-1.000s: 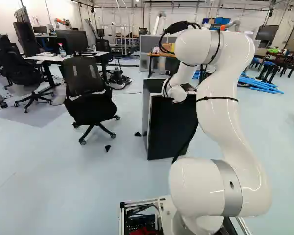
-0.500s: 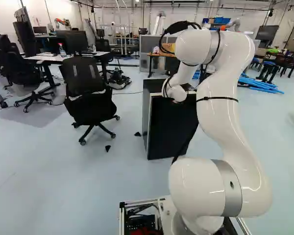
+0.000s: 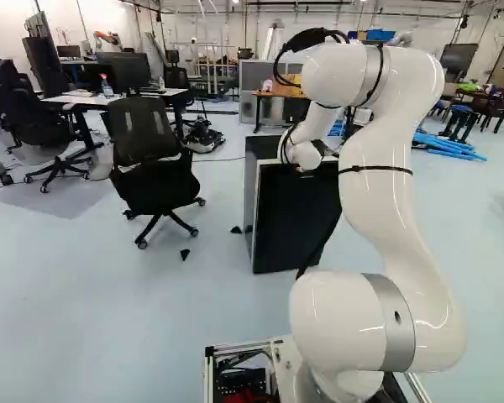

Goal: Grab a drink from the fridge

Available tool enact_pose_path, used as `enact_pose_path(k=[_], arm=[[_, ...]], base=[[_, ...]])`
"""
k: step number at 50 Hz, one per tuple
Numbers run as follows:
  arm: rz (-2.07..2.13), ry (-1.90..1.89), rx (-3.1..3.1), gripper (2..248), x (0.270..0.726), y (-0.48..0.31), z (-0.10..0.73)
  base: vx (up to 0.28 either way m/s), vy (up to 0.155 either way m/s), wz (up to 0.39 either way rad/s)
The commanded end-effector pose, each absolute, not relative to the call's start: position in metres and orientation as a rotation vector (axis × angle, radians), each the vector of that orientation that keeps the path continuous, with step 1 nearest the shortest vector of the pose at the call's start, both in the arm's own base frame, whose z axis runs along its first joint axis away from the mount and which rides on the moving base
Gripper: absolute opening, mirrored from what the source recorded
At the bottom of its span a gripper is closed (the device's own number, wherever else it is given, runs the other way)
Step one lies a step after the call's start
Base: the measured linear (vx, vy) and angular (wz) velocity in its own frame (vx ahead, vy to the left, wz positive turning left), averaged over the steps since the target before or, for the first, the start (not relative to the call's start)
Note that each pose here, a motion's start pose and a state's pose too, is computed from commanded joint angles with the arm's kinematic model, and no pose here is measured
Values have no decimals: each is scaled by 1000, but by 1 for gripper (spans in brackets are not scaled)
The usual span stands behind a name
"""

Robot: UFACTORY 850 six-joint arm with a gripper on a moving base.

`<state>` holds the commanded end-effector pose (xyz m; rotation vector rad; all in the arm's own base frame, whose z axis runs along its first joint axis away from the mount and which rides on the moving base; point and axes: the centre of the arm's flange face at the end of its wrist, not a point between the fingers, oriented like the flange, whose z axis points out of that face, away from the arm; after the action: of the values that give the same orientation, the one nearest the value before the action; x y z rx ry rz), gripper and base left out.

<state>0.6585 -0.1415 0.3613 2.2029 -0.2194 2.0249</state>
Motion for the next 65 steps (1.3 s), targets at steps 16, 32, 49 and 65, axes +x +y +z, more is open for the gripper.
enact_pose_path(k=[16, 32, 49, 65], arm=[[2050, -217, 2177, 99, 658, -141, 378], [2049, -215, 2181, 99, 656, -139, 379], [2042, -208, 2196, 99, 644, -131, 384], [2030, -197, 2222, 99, 623, -119, 392]], base=[[0, 0, 0], [0, 0, 0], [0, 0, 0], [0, 0, 0]])
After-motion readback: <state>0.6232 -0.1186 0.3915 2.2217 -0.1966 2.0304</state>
